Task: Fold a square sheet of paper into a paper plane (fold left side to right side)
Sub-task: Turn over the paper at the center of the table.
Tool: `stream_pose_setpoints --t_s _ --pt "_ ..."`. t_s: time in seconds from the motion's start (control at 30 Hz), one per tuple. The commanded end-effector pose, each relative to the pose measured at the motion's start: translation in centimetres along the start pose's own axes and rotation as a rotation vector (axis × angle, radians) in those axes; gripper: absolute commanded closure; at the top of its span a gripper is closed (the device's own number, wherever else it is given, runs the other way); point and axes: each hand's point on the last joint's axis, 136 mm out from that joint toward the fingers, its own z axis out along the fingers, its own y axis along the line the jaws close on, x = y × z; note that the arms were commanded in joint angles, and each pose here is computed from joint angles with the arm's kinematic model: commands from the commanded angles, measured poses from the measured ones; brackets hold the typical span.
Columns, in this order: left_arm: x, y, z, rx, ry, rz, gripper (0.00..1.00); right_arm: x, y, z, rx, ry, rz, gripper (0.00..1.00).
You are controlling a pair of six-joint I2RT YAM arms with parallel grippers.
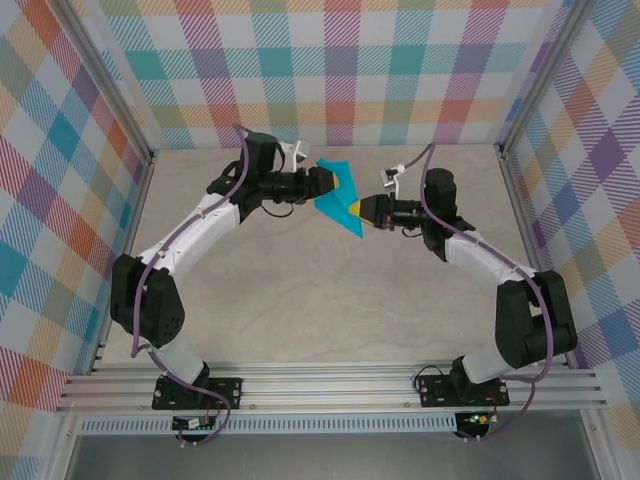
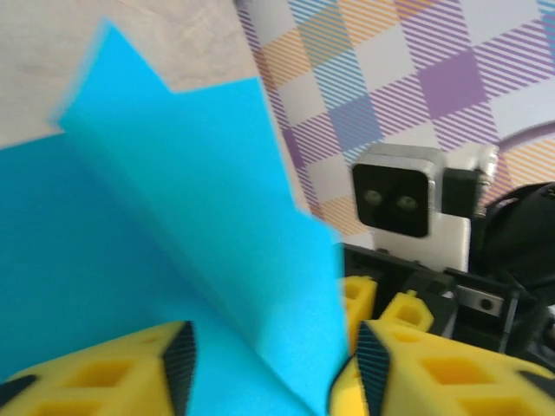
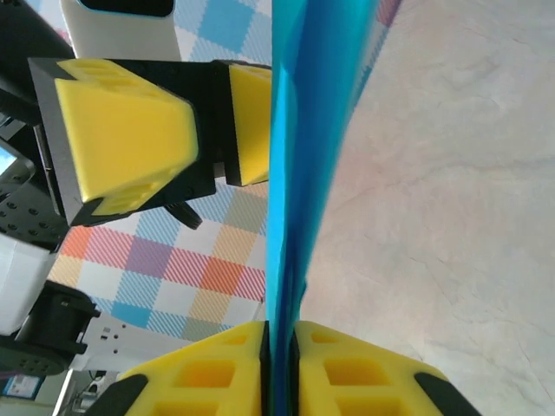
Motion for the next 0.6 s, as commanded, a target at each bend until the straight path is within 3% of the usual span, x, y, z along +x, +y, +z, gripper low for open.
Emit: stream_pose_setpoints --t_s 0.0,0.13,0.23,0.57 --pt "-0.2 1.9 -3.7 -0.140 -0.059 0.044 0.37 0.1 0.6 -0.8 0.096 -0.005 -0.100 0.90" --pt "-0.1 3.4 -7.6 -0.331 -0.146 0.127 0.31 1.2 -1.8 -1.9 0.370 0.027 -0.183 0.93" --pt "0.2 4.0 -10.5 -0.441 -0.233 0.164 0.28 2.2 -4.2 -3.1 0.686 0.090 -0.311 0.94" --pt "1.5 5.3 -18.9 -0.682 -0.487 0.182 0.22 1.5 -8.2 -5.1 1.484 0.301 -0.745 0.95"
